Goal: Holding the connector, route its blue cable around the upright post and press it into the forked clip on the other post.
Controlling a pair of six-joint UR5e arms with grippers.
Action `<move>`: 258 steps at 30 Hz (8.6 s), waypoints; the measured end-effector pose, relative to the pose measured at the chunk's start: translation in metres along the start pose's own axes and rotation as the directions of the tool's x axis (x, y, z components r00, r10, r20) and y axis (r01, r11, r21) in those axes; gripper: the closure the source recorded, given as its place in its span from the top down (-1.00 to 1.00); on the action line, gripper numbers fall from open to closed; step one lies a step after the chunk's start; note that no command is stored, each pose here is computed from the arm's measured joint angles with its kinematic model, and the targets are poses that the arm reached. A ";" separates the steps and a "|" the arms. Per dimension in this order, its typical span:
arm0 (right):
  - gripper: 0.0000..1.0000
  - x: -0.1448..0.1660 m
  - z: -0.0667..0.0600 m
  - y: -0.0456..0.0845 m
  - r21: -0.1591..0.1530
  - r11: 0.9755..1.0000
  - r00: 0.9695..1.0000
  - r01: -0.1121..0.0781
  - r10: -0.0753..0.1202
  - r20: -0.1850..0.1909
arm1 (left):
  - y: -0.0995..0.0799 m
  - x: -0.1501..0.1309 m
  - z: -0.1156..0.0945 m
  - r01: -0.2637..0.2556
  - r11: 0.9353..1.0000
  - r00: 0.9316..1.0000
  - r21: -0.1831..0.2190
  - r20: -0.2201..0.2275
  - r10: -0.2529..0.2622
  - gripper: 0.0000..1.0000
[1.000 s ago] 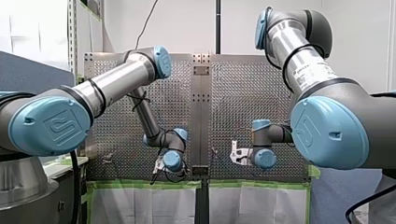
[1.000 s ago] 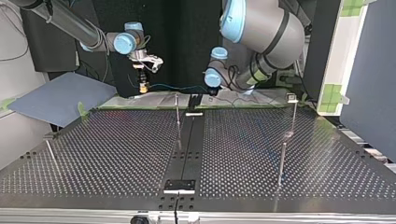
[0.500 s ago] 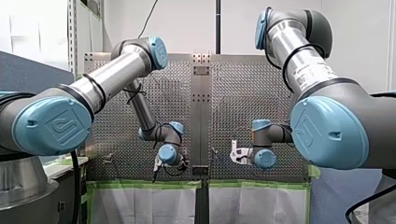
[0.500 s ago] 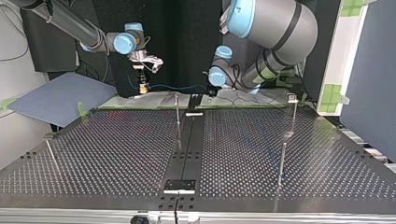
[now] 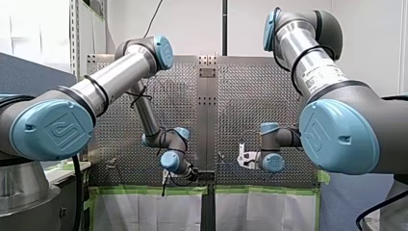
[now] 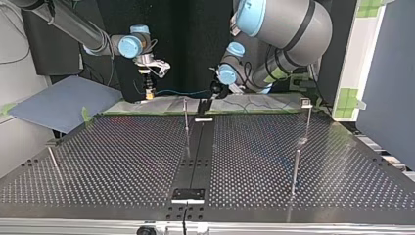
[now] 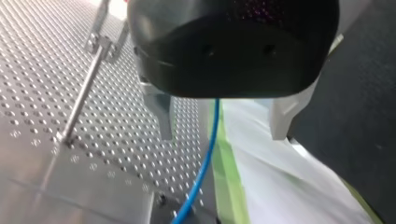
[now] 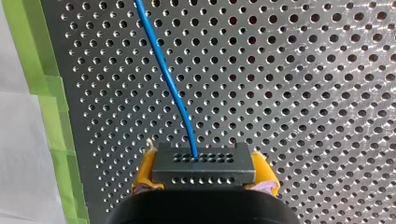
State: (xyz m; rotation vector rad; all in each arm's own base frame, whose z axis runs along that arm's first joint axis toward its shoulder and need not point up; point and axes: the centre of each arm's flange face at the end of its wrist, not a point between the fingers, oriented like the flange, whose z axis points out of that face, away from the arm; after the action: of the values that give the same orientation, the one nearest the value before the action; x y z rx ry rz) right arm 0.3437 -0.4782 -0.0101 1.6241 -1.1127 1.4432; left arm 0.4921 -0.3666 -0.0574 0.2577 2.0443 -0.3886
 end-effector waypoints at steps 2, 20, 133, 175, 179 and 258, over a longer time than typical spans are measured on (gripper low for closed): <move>-1.00 0.000 0.000 0.000 0.000 1.000 1.000 0.000 0.000 0.000 | -0.003 -0.002 0.000 0.016 1.000 1.000 0.020 0.004 -0.016 1.00; -1.00 -0.026 -0.006 -0.016 0.077 0.997 0.999 0.021 -0.024 0.044 | -0.025 -0.012 0.005 0.087 0.979 0.993 0.183 0.060 -0.099 1.00; -1.00 -0.033 0.011 -0.018 0.222 0.975 0.995 0.007 -0.029 0.094 | -0.054 -0.003 -0.009 -0.071 0.976 0.971 -0.208 0.211 0.115 -0.93; -1.00 -0.021 0.031 0.020 0.144 0.990 0.998 0.001 -0.010 0.061 | -0.065 -0.017 0.000 -0.028 0.982 0.949 -0.184 0.304 0.084 -0.88; -1.00 -0.020 0.032 0.023 0.138 0.990 0.998 0.000 -0.009 0.061 | -0.066 -0.017 0.001 -0.027 0.984 0.950 -0.176 0.303 0.080 -0.88; -1.00 0.011 0.053 0.041 0.101 0.995 1.000 -0.002 0.001 0.005 | -0.101 -0.021 0.030 0.010 0.997 0.969 -0.073 0.248 0.008 -0.84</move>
State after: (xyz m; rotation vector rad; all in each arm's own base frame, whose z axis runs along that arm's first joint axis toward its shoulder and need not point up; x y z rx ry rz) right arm 0.3270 -0.5438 -0.0091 1.6975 -1.0588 1.5193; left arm 0.4920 -0.4716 -0.0359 0.1544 1.8083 -0.3282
